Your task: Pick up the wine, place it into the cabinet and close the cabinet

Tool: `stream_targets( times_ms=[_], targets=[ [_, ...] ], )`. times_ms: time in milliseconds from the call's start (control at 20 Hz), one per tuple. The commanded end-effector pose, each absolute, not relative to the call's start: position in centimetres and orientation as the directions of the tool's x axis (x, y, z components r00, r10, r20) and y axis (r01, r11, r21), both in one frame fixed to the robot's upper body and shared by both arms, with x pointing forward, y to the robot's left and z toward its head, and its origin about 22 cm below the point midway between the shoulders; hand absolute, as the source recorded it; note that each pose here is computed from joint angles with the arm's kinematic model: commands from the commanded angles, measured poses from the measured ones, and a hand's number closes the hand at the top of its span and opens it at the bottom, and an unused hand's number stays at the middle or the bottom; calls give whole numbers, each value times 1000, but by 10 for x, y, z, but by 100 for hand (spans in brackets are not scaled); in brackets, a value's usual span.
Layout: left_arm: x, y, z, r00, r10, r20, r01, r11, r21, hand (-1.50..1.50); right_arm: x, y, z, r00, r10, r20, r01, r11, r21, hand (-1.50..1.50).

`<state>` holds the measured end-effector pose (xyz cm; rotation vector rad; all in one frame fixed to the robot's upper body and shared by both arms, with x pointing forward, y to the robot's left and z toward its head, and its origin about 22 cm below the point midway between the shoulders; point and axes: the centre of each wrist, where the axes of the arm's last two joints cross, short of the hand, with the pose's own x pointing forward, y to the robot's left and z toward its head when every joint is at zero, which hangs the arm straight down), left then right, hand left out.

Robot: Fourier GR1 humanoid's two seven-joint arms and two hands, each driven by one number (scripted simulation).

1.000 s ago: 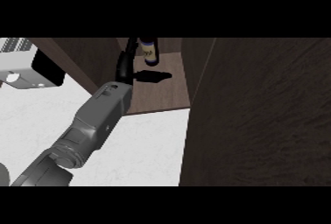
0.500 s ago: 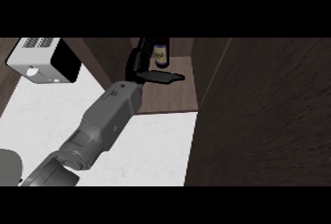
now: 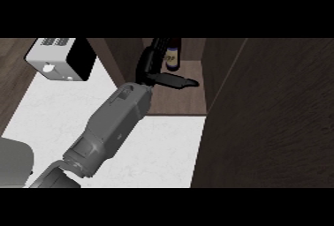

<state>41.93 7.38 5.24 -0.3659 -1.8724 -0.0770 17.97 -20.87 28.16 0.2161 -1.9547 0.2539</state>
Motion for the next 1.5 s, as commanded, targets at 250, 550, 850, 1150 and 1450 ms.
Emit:
stream_targets(
  times_ms=[250, 550, 850, 1150, 1450],
  targets=[
    [365, 33, 71, -262, 243, 934, 374, 918, -134, -150, 154, -205, 286, -412, -38, 910, -287, 954, -90, -150],
    [308, 17, 91, -262, 292, 920, 356, 915, -189, -150, 166, -207, 277, -403, -28, 915, -292, 951, -100, -150],
    [258, 25, 77, -262, 348, 900, 299, 916, -267, -150, 161, -192, 295, -417, -24, 909, -278, 955, -103, -150],
    [209, 42, 75, -240, 397, 886, 276, 903, -330, 150, 157, -195, 288, -411, -27, 911, -264, 960, -90, -150],
    [153, 71, 74, -189, 426, 885, 341, 873, -348, 150, 164, -194, 286, -417, -14, 909, -246, 964, -98, -150]
  ],
)
